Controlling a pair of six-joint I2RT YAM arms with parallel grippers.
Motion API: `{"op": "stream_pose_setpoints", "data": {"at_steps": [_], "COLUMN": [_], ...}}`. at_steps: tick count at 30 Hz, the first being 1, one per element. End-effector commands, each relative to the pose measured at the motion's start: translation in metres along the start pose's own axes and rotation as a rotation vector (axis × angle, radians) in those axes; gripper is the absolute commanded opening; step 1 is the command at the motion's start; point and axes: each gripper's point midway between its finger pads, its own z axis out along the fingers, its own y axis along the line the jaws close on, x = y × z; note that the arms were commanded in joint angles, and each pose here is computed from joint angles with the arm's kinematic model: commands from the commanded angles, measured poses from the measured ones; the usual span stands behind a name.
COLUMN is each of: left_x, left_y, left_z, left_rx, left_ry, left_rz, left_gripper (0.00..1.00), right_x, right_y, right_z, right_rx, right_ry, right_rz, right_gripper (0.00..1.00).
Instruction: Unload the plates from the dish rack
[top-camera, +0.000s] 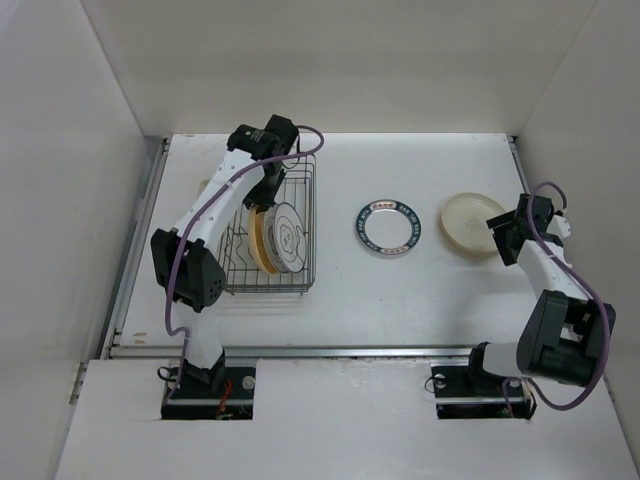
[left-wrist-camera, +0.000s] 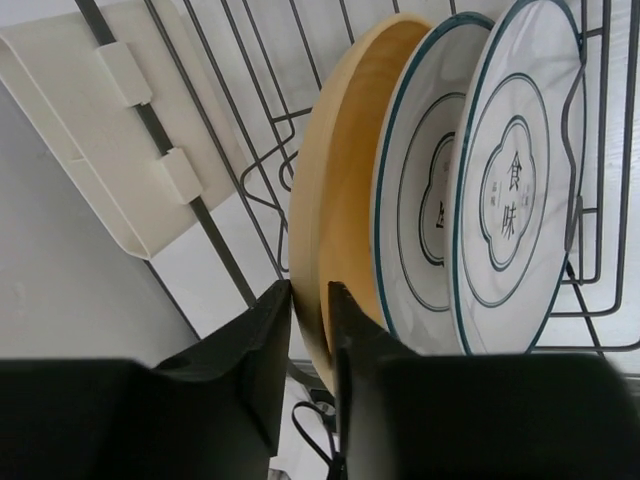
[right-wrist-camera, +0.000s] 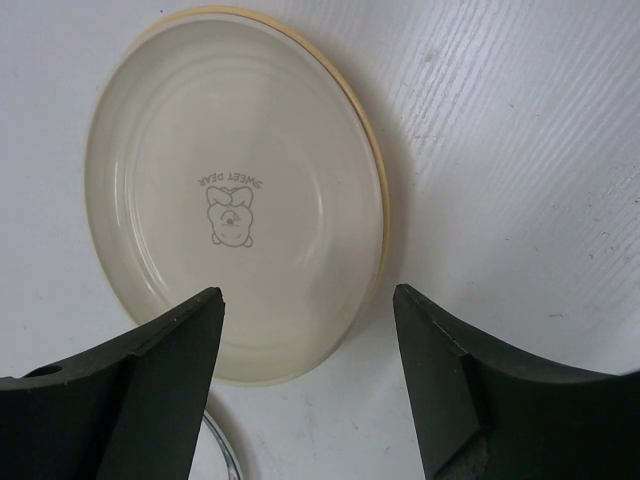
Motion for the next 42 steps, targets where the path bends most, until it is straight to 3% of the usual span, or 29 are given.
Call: {"op": "stream_pose_setpoints", "data": {"at_steps": [1,4,11,16,21,26,30,32,37,41,42], "left_x": [0.013,0.013,-0.004,-0.039,-0.054,-0.070,-0.088,-0.093,-0.118,-0.120,-0.125], "left_y": [0.009,0.009,0.024,0.061,0.081,0.090,0.106,0.115,0.128,0.116,0.101], "left_z": [-0.005,-0.005,-0.017,-0.066,-0.098,-0.117,-0.141,-0.154,-0.194,-0.198,-0.191], "left_rx": [-0.032,-0.032,-0.096,-0.260,-0.437,-0.488,-0.557,-0.597,-0.630,-0.505,-0.407], "left_ry": [0.036,0.036,-0.030,-0.225,-0.318,-0.421,-0.529,-0.574,-0.748,-0.799,-0.814], "left_rz": [0.014,0.014,-0.032,-0.084,-0.040,-0.084,-0.138,-0.166,-0.272,-0.315,-0.325], "left_gripper": [0.14,0.00,0.00,0.00,0.00,0.00,0.00,0.00,0.00,0.00,0.00], "right_x": [-0.016,-0.018,-0.023,-0.034,-0.038,-0.035,-0.014,0.012,0.068,0.103,0.105], "right_y": [0.013,0.016,0.024,0.032,0.043,0.066,0.121,0.157,0.202,0.228,0.238], "right_z": [-0.010,-0.011,-0.018,-0.034,-0.048,-0.067,-0.097,-0.123,-0.156,-0.192,-0.203], "right_rx": [-0.048,-0.060,-0.090,-0.125,-0.158,-0.245,-0.504,-0.683,-0.902,-1.132,-1.197], "right_ry": [-0.050,-0.048,-0.060,-0.088,-0.109,-0.108,-0.065,-0.018,0.095,0.204,0.206], "right_rz": [-0.007,-0.015,-0.018,-0.018,-0.034,-0.093,-0.247,-0.370,-0.541,-0.596,-0.593], "right_gripper": [0.74,0.74,0.74,0.74,0.74,0.74,0.75,0.84,0.87,0.87,0.87]}}
